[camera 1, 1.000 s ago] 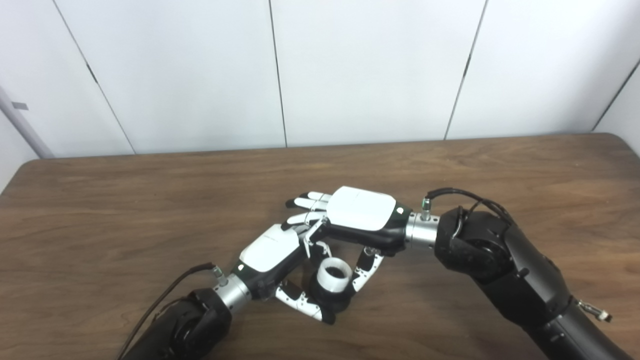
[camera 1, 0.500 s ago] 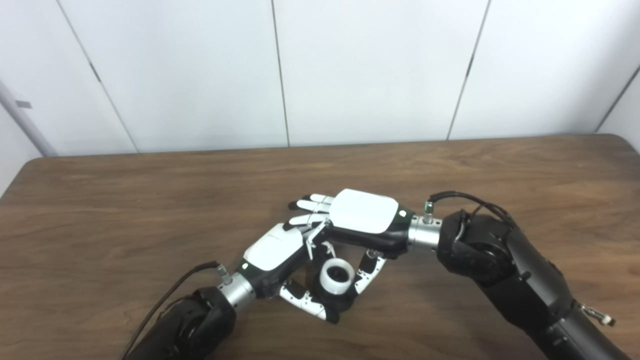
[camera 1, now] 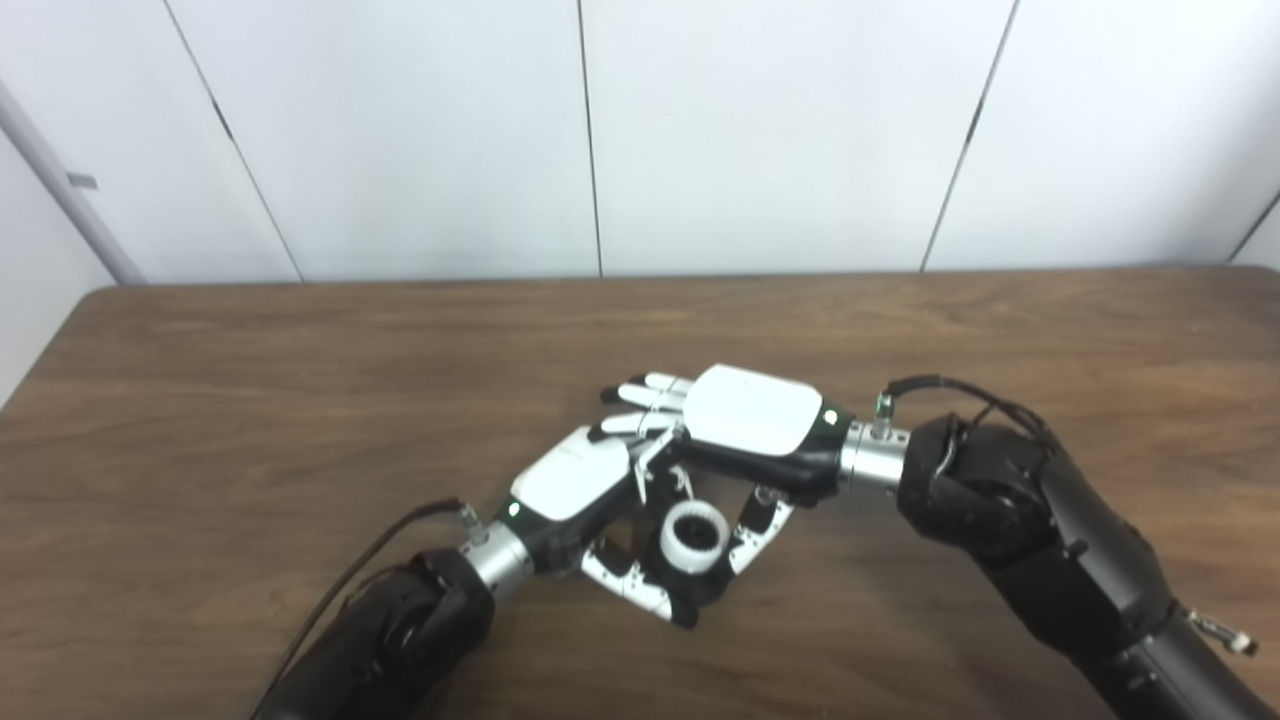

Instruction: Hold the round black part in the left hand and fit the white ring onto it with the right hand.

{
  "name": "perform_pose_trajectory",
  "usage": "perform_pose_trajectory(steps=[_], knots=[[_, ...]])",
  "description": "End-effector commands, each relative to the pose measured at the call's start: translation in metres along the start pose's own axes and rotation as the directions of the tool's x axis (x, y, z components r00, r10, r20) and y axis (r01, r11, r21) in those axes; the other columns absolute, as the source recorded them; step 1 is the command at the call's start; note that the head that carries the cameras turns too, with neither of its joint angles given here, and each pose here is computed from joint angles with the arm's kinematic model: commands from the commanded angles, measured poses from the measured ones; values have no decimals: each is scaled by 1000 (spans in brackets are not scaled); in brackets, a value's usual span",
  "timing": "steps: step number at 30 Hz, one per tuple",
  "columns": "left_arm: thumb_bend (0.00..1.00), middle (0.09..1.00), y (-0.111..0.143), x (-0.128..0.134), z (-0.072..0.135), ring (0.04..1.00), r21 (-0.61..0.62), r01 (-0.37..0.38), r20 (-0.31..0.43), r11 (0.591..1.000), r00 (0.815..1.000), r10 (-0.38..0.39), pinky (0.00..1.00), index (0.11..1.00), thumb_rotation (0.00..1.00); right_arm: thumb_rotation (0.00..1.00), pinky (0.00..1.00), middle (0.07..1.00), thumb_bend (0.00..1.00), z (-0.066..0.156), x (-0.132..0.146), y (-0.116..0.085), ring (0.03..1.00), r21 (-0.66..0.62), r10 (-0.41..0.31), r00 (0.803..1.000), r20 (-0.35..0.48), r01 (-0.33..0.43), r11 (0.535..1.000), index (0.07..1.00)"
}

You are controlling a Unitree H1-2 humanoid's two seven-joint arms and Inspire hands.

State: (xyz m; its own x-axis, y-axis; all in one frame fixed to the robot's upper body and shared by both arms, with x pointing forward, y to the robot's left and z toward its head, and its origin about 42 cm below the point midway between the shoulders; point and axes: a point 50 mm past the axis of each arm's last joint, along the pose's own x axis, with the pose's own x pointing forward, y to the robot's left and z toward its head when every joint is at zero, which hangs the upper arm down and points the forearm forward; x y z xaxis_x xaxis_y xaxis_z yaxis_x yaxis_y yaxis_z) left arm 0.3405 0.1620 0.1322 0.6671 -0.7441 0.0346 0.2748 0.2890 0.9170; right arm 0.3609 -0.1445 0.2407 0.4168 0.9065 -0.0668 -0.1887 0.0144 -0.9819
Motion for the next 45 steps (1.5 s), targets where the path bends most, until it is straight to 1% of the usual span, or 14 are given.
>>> perform_pose_trajectory(steps=[1,10,20,26,29,32,41,42,43,44,45], knots=[[525,905,-7,7,9,1000,21,56,19,998,998,-57,1000,482,60,139,1000,902,526,0,0,-5,1000,-18,-11,1000,22,11,1000,480],[525,908,-7,11,10,1000,21,44,20,999,999,-45,1000,481,60,138,1000,895,525,-2,-3,4,1000,0,-1,1000,15,1,1000,480],[525,895,-9,14,12,1000,26,47,14,999,999,-48,1000,481,61,139,1000,895,526,-1,-5,7,1000,9,29,1000,2,-29,1000,481],[525,902,-9,17,12,1000,45,38,19,998,999,-39,1000,480,62,154,1000,922,524,0,-6,8,1000,48,50,999,-2,-50,998,486],[526,903,-10,19,11,1000,46,32,13,998,999,-33,1000,479,63,154,1000,924,524,0,-6,8,1000,56,48,999,4,-48,997,487],[526,898,-8,21,12,1000,53,40,9,998,999,-40,1000,477,63,153,1000,930,523,1,-7,9,1000,67,55,998,11,-55,996,488],[525,881,-7,27,10,1000,54,39,-6,998,999,-39,1000,477,60,150,1000,963,523,2,-9,10,1000,58,91,996,-1,-91,994,490],[525,881,-8,27,10,1000,54,39,-8,998,999,-38,1000,477,60,186,1000,966,757,1,-9,10,1000,58,94,996,-1,-93,994,528],[525,881,-8,27,10,1000,52,38,-9,998,999,-38,1000,477,60,209,1000,968,902,1,-10,11,1000,57,97,995,-2,-97,994,551],[525,881,-8,28,10,1000,56,39,-10,998,999,-38,1000,477,60,218,1000,971,951,1,-10,11,1000,56,97,995,-3,-97,994,561],[525,880,-8,28,10,1000,58,39,-11,998,999,-39,1000,477,60,223,1000,973,976,0,-11,11,1000,56,97,995,-3,-97,994,569]])
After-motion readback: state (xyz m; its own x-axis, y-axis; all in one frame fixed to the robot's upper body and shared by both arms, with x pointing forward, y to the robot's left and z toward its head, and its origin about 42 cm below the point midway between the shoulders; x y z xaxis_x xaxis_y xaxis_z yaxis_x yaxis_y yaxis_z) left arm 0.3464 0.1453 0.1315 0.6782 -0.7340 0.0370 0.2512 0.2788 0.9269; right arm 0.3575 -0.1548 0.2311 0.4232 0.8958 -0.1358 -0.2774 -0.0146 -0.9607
